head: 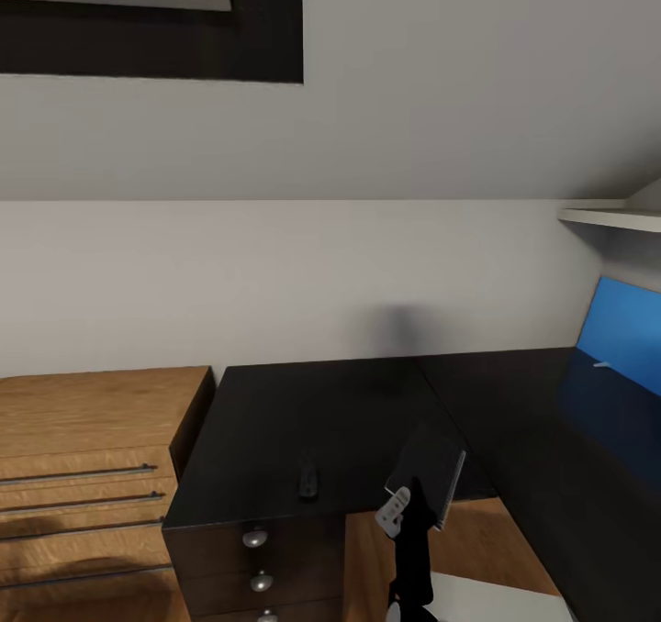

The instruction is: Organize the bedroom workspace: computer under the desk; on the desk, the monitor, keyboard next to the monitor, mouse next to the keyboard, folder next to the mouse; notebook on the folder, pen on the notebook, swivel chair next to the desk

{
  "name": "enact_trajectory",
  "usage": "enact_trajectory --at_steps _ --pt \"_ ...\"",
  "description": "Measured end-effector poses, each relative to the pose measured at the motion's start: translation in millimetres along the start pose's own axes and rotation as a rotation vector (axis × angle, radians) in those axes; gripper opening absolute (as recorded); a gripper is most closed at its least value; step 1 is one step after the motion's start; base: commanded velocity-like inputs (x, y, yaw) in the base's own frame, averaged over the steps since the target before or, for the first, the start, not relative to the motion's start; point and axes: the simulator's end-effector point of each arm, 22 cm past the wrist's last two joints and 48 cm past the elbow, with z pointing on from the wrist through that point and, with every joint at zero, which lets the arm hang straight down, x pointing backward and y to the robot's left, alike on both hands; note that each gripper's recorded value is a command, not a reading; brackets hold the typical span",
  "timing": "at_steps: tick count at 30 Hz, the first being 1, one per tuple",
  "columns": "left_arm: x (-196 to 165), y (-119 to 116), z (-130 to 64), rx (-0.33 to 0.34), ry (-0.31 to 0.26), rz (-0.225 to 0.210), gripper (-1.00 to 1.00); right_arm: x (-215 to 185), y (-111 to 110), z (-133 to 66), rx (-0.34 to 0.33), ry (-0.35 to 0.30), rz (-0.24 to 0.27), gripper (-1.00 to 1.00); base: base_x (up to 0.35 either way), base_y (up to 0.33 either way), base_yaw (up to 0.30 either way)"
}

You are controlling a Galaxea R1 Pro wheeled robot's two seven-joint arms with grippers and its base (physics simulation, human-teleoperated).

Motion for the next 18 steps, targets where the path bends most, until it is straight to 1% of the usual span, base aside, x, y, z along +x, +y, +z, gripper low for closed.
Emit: enact_trajectory --at_steps 9,11,14,18 --pt "-0.1 0.0 0.1 0.0 0.0 0.0 1.0 11.3 12.1 -4.7 -0.032 0.013 -0.033 -1.0 0.007 0.0 0.0" --pt "0.0 -0.2 0.1 0.0 0.0 0.0 1.0 13.4 16.9 -6.3 -0.047 0.013 -0.042 -1.0 0.001 0.0 0.0" --pt "0.2 -0.4 0.0 0.0 0.0 0.0 1.0 12.0 26.1 -9.9 -0.077 -0.001 -0.064 -1.0 0.0 0.0 0.0" --pt "0.0 0.1 0.1 -0.001 0.0 -0.001 1.0 7.2 31.8 -12.9 -0.094 -0.022 -0.081 -1.0 0.0 0.0 0.0"
